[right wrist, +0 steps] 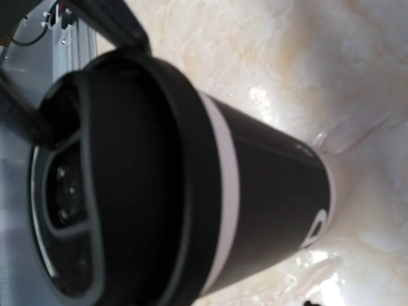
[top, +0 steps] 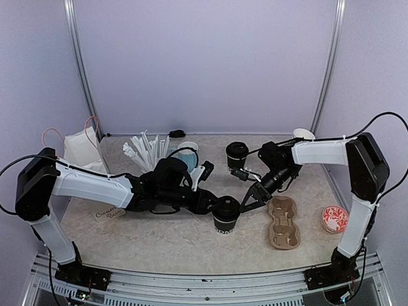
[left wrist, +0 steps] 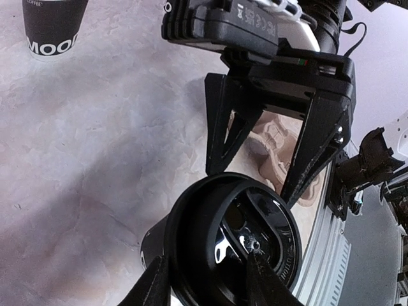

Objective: Pack the takeout coffee

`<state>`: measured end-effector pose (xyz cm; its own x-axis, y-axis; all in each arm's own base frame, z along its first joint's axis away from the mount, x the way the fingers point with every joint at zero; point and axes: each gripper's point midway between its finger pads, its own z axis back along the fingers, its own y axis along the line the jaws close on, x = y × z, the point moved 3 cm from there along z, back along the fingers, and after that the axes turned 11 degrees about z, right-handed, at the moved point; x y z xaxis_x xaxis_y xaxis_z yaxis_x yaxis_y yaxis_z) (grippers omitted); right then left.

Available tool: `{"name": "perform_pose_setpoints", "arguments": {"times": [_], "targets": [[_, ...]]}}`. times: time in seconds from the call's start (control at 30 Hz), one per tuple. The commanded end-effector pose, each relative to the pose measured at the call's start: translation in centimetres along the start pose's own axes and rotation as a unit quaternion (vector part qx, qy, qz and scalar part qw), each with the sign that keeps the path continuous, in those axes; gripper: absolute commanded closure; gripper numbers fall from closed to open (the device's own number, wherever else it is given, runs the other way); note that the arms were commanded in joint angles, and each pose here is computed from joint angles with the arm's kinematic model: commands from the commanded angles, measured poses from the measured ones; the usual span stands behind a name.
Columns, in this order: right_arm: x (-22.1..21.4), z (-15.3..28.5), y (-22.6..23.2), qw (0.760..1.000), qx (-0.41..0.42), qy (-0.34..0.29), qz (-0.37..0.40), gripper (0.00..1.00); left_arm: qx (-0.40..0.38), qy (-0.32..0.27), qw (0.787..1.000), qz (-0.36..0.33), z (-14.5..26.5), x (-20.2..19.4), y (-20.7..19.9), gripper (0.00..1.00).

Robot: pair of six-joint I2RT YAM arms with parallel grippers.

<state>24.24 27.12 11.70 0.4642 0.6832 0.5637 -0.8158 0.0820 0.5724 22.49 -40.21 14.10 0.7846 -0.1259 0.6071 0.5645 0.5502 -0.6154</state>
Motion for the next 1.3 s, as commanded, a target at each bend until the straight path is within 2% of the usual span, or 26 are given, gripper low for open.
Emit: {"name": "perform_pose_setpoints", "arguments": {"times": [0.0, 0.17, 0.33, 0.57, 0.73, 0.9, 1.17, 1.27], "targets": [[-2.1, -1.6, -3.6, 0.996, -0.059, 0.057, -0.026, 0.36, 0.113, 0.121, 0.986, 0.028, -0.8, -7.7, 7.4, 0.63], [-3.1, -2.0, -4.8, 0.993, -0.079, 0.078, -0.042, 0.38, 0.159, 0.165, 0.972, 0.05, -0.9, -10.1, 10.1, 0.66], [-2.5, -1.8, -4.1, 0.995, -0.068, 0.067, -0.031, 0.39, 0.154, 0.164, 0.973, 0.049, -1.4, -9.6, 9.9, 0.66], [0.6, -0.3, 0.1, 1.0, 0.008, -0.003, 0.022, 0.33, 0.109, 0.091, 0.99, -0.005, -1.2, -4.1, 4.8, 0.6], [0.8, 0.3, 1.0, 0.999, 0.01, -0.005, 0.031, 0.29, 0.079, 0.031, 0.996, -0.035, -0.1, 0.1, 1.2, 0.53], [0.7, 0.6, 0.9, 0.999, 0.001, -0.002, 0.033, 0.27, 0.065, -0.006, 0.997, -0.043, 1.1, 2.4, -0.7, 0.49], [1.9, 2.2, 1.0, 0.999, -0.006, -0.019, 0.046, 0.29, 0.091, -0.011, 0.995, 0.028, 3.2, 1.5, 1.0, 0.49], [2.2, 2.2, 0.6, 0.999, -0.003, -0.024, 0.041, 0.35, 0.091, -0.006, 0.994, 0.067, 3.5, 0.9, 1.6, 0.53]]}}
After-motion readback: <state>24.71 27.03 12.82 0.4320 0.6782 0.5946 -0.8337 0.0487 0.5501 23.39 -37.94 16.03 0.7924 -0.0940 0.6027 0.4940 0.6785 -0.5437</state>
